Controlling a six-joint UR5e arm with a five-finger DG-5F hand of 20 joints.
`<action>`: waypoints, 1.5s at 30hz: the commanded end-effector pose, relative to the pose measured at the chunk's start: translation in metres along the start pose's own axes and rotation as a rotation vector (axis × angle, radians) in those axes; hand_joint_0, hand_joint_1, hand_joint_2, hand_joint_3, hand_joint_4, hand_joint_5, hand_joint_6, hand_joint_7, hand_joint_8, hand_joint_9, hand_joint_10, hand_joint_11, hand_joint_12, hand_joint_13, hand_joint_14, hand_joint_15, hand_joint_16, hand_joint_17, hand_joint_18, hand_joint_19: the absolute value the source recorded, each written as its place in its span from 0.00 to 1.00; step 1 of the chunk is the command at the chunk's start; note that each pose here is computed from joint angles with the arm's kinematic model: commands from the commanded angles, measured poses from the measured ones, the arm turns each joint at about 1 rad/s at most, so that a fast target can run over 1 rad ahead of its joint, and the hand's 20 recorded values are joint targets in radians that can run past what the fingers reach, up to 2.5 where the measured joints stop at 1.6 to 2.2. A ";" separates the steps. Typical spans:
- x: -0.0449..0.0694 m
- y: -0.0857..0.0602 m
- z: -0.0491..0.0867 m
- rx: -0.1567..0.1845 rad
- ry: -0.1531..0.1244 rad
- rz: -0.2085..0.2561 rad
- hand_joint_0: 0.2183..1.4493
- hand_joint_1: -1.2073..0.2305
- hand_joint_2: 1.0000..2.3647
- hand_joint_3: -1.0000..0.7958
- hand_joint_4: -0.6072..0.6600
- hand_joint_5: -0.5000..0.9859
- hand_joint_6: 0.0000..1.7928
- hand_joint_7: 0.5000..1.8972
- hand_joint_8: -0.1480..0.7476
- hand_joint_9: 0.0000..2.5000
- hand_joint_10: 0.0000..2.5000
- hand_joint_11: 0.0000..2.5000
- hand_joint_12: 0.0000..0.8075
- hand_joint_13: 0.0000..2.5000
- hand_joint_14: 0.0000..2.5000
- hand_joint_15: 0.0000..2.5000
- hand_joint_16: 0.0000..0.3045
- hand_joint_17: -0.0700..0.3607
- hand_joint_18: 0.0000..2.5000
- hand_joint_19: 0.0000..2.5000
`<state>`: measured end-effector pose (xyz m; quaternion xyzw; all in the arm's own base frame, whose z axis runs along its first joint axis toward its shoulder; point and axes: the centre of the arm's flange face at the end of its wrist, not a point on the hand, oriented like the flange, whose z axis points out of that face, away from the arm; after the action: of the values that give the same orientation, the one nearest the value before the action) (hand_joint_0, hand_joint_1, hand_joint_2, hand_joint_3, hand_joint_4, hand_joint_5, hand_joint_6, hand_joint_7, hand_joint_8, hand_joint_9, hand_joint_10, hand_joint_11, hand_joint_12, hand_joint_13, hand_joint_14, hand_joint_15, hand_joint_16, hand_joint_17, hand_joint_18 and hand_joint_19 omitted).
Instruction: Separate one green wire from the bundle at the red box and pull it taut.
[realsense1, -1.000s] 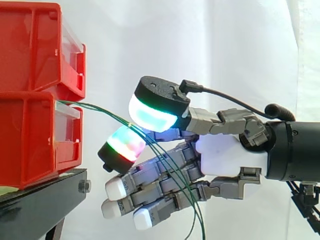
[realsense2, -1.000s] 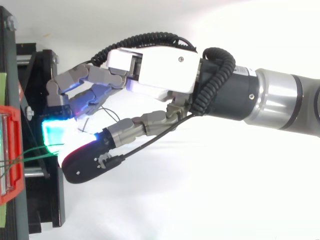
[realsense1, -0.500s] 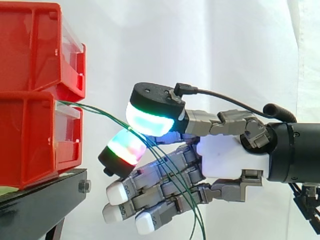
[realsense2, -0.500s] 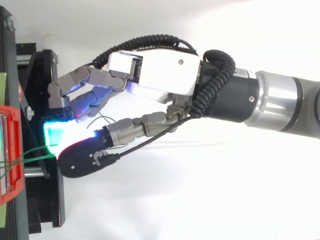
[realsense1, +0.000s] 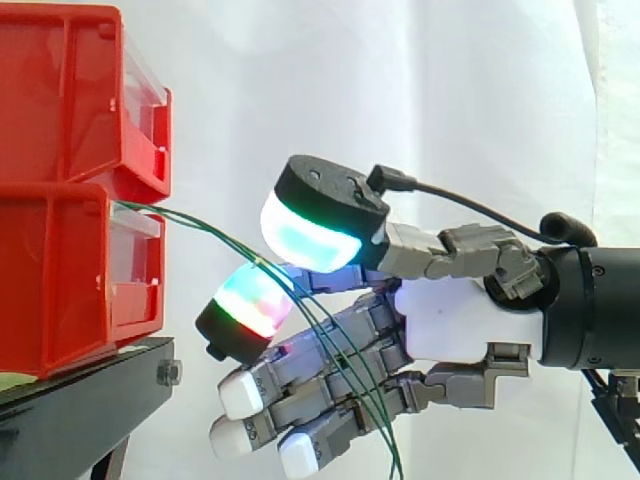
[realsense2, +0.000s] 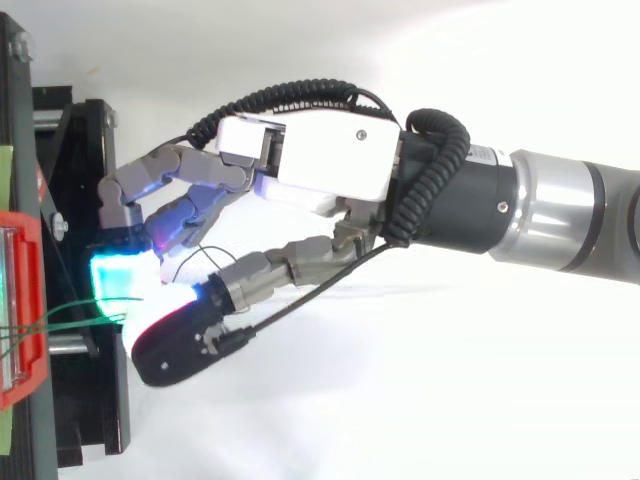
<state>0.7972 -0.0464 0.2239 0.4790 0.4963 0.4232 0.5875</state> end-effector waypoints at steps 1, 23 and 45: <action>0.002 0.000 0.000 0.000 0.002 0.002 0.28 0.30 0.00 0.29 0.65 0.22 0.42 0.51 0.52 0.31 0.01 0.18 0.45 0.29 0.00 0.09 0.19 0.47 0.31 0.15; 0.007 0.000 -0.002 0.013 0.009 0.001 0.31 0.48 0.01 0.39 0.64 0.24 0.37 0.58 0.53 0.34 0.01 0.19 0.44 0.31 0.00 0.10 0.19 0.46 0.32 0.17; 0.011 0.000 -0.003 0.019 0.009 0.005 0.36 0.34 0.01 0.38 0.55 0.18 0.48 0.47 0.53 0.33 0.01 0.23 0.43 0.33 0.00 0.11 0.18 0.46 0.34 0.14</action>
<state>0.7956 -0.0355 0.2216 0.4829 0.5028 0.4218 0.5797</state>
